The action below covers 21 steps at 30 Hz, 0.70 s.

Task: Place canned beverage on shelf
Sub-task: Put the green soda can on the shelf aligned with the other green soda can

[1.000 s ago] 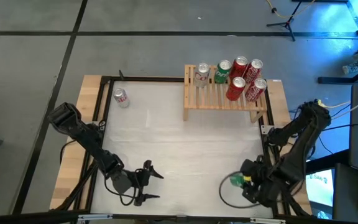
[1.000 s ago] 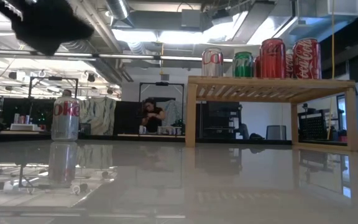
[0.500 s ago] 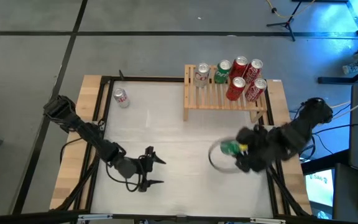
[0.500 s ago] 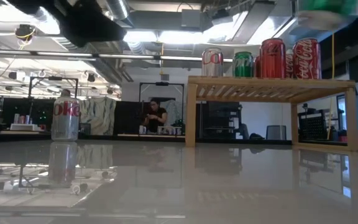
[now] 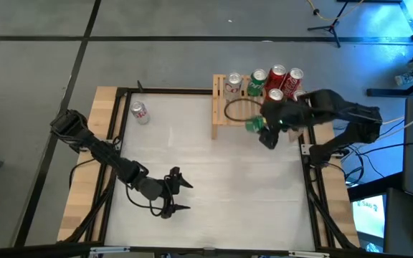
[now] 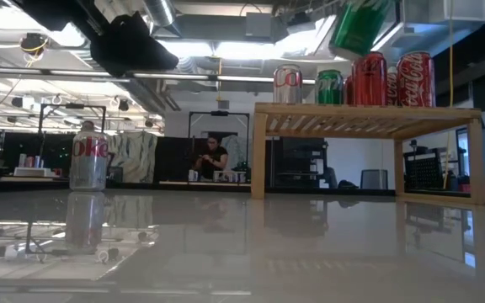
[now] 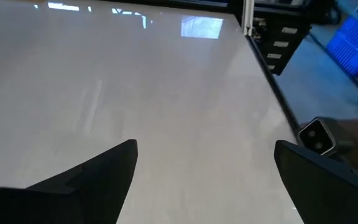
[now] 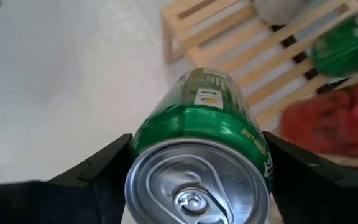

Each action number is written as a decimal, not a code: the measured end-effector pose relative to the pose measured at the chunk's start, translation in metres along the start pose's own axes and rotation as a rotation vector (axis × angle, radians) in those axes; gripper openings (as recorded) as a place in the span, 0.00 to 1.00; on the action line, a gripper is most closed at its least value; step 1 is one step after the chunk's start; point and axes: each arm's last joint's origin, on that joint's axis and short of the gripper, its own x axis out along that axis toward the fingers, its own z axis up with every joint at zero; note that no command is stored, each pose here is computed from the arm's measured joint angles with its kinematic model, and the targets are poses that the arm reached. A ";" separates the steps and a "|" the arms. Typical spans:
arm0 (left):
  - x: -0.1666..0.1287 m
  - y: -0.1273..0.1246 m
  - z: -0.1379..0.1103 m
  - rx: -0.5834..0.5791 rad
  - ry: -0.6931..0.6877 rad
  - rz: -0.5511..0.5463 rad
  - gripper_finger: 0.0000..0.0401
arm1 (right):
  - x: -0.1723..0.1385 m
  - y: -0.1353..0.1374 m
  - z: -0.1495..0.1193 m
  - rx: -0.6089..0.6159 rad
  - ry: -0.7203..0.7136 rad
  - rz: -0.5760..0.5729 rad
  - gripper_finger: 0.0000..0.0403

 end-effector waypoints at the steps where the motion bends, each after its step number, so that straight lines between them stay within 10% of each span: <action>1: 0.000 0.000 0.001 -0.009 -0.003 -0.002 0.92 | 0.003 -0.003 0.003 -0.010 0.010 0.001 0.74; 21: 0.002 0.001 0.000 -0.052 -0.008 0.006 0.92 | 0.039 -0.055 0.062 -0.116 0.035 -0.002 0.74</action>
